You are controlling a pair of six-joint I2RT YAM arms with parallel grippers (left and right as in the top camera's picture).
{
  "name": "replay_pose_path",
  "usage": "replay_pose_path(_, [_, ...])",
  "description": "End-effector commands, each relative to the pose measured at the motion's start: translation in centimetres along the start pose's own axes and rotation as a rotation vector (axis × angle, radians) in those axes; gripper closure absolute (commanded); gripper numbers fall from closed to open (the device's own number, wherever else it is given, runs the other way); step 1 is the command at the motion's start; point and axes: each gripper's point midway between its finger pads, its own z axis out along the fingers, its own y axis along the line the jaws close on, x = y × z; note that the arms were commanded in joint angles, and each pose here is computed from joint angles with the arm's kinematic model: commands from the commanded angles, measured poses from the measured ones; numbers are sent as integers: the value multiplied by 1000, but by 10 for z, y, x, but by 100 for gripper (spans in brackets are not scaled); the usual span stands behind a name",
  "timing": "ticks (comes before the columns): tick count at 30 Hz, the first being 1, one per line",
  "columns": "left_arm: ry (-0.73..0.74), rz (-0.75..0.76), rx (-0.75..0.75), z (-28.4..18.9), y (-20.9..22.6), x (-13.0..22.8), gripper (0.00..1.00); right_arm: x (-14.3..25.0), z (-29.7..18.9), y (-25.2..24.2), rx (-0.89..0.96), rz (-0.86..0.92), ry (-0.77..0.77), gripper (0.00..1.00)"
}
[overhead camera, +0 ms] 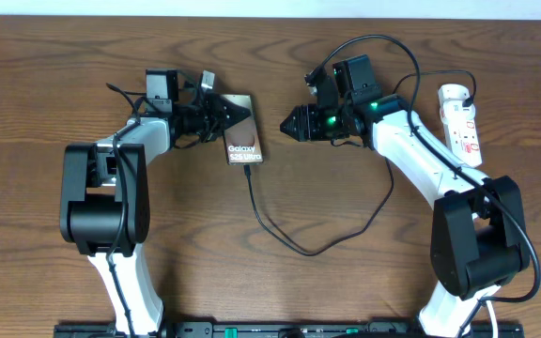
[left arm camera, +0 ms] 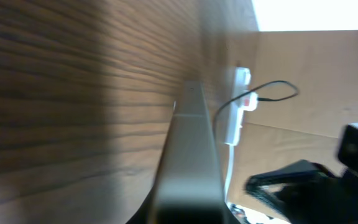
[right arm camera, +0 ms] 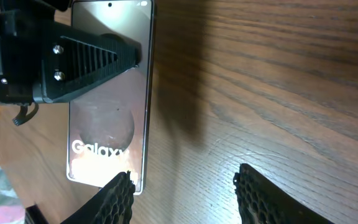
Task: Plug charger to phone and switch on socket
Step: 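Lower the phone flat onto the table with the left gripper and release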
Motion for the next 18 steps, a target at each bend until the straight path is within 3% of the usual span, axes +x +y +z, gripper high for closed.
replay_pose_path(1, [-41, 108, -52, -4, 6, -10, 93, -6, -3, 0, 28, -34, -21, 48])
replay_pose_path(18, [-32, 141, -302, -8, 53, 2, 93, -8, -4, -8, 75, -32, -33, 47])
